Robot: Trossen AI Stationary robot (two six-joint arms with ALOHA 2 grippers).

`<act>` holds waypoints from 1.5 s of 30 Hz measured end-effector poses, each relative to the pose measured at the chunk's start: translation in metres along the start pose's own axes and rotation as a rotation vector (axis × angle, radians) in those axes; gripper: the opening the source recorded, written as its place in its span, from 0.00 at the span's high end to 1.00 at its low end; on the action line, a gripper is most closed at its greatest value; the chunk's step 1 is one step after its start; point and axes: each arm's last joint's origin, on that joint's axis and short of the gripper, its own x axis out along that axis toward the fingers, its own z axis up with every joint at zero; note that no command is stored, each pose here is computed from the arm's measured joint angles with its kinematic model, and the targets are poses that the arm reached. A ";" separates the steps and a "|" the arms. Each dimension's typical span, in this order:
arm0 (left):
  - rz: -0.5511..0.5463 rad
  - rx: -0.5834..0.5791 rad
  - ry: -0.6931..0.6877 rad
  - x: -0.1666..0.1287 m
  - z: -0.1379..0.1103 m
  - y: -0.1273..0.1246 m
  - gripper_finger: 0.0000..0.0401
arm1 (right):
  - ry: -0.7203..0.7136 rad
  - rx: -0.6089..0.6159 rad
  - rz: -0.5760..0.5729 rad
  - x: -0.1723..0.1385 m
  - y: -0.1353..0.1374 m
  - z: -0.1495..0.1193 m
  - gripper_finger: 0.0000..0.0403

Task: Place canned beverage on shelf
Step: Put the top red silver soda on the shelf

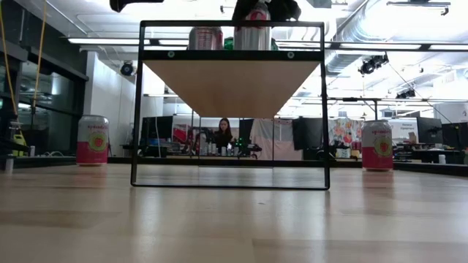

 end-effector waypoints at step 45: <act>0.117 0.104 0.270 0.082 -0.043 -0.013 0.17 | 0.027 0.029 -0.033 0.004 -0.002 -0.005 0.29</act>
